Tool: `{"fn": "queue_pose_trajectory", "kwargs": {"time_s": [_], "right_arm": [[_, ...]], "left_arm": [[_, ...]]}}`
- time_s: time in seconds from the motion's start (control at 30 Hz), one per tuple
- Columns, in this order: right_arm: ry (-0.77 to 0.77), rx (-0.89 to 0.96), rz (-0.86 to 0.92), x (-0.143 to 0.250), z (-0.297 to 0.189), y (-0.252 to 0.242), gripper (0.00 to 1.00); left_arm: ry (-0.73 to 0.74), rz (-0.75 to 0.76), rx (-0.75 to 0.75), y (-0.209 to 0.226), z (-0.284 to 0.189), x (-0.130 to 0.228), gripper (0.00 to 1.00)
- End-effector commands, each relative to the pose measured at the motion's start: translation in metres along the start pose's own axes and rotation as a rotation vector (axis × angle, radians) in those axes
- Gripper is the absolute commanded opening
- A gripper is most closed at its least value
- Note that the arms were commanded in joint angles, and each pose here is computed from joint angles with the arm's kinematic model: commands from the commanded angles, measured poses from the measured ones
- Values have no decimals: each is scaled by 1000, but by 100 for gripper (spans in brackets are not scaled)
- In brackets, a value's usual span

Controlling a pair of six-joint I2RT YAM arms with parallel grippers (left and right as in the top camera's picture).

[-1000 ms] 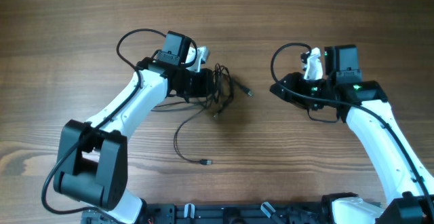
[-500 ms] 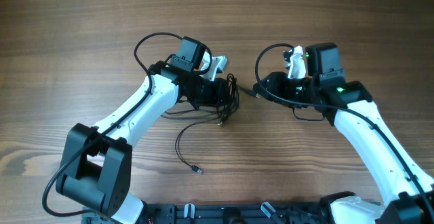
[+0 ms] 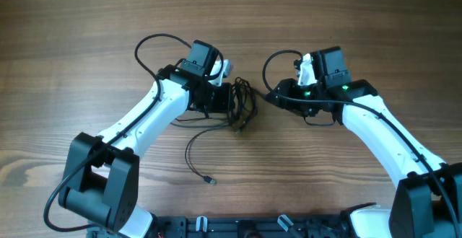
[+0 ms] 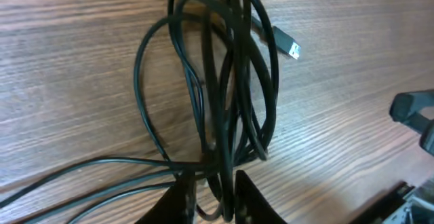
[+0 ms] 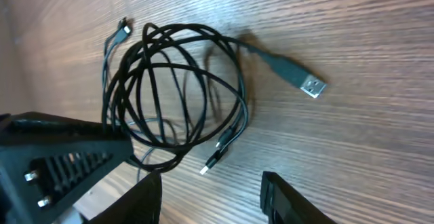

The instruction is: Untangle cables

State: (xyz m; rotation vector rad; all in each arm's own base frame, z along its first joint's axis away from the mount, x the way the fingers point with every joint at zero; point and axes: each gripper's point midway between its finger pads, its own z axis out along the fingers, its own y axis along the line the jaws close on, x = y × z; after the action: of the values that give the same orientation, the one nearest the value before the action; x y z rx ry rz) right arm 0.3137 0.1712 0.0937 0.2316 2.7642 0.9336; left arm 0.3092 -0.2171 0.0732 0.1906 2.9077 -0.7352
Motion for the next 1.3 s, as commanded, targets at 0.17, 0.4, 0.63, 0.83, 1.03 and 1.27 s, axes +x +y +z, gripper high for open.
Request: {"fn": "queue_pose_trajectory", "kwargs": {"time_s": [0.17, 0.4, 0.63, 0.83, 1.03, 1.27], "right_arm": [[-64, -11, -80, -18, 7, 8, 50], [-74, -1, -86, -19, 7, 8, 50], [-60, 6, -77, -16, 8, 6, 50], [-59, 6, -76, -16, 8, 6, 50], [-49, 3, -72, -13, 8, 6, 50], [-40, -12, -74, -12, 8, 8, 50]], "left_arm": [[-19, -36, 45, -12, -6, -2, 24], [-27, -32, 160, -33, -9, -8, 24], [-44, -49, 167, -35, -9, -13, 24], [-62, -80, 90, -20, -3, -16, 23], [-56, -86, 72, -15, 2, -15, 20], [-39, -95, 63, -10, 11, -14, 18]]}}
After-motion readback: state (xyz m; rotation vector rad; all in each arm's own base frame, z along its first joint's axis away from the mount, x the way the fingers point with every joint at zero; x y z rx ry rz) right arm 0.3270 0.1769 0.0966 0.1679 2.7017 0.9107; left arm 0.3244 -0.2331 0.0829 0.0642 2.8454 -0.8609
